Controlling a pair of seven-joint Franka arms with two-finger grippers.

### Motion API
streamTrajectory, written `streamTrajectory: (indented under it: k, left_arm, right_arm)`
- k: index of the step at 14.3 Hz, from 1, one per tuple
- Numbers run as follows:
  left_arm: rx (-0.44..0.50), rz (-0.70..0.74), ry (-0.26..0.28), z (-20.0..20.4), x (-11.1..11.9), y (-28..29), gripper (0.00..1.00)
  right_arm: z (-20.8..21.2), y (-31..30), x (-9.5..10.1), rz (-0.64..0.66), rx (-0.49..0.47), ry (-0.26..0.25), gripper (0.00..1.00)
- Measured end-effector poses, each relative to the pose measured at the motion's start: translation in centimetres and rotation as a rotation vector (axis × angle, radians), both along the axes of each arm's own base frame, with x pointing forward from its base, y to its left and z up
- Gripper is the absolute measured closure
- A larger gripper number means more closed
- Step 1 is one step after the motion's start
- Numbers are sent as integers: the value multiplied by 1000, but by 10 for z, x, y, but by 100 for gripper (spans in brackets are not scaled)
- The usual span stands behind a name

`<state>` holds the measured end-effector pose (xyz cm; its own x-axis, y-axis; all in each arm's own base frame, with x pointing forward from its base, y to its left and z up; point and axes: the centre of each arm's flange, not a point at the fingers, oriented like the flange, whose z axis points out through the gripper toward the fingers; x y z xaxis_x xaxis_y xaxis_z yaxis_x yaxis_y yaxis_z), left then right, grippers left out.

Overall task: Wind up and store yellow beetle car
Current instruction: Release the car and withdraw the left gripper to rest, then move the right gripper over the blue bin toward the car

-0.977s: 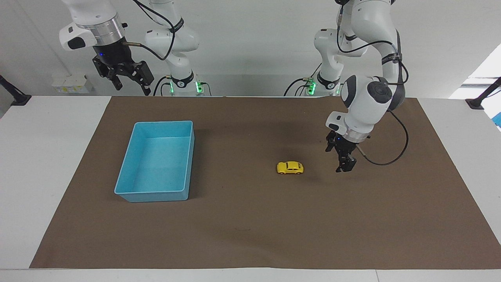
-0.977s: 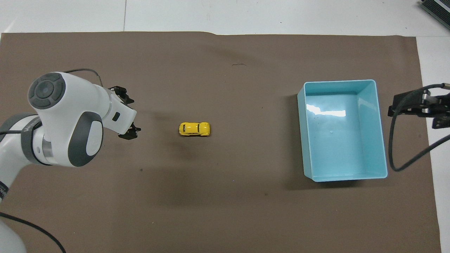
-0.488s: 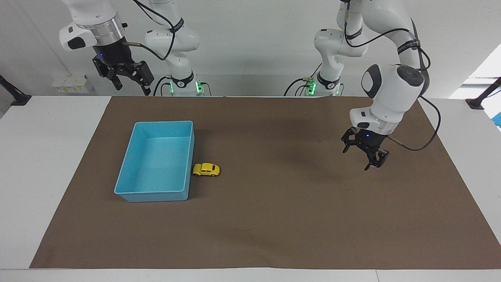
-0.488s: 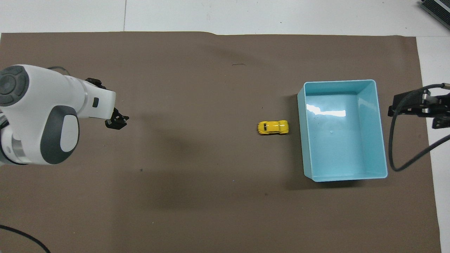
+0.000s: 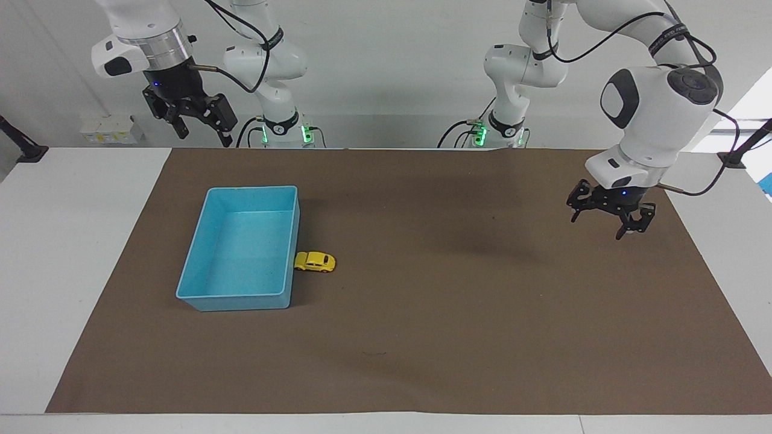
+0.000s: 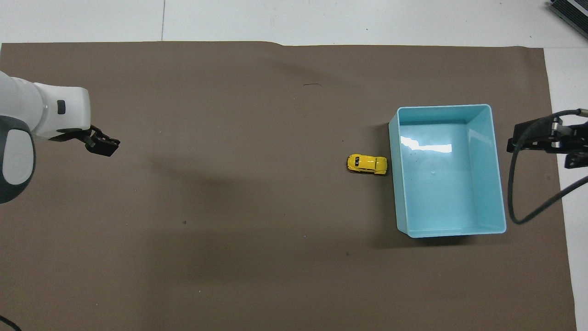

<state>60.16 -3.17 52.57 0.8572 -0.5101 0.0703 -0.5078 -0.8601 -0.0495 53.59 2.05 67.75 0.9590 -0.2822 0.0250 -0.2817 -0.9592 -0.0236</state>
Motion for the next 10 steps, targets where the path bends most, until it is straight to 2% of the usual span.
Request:
streamTrajectory:
  k: [3, 5, 7, 10]
  left_arm:
    - [-13, 133, 11, 42, -7, 14, 0]
    - [-22, 161, 22, 61, -17, 17, 0]
    - [-27, 174, 57, 75, -28, 16, 0]
    - [-34, 209, 70, 86, -37, 15, 0]
  right_arm:
    - [0, 0, 0, 0, 0, 0, 0]
    - [0, 0, 0, 0, 0, 0, 0]
    - [0, 0, 0, 0, 0, 0, 0]
    - [0, 0, 0, 0, 0, 0, 0]
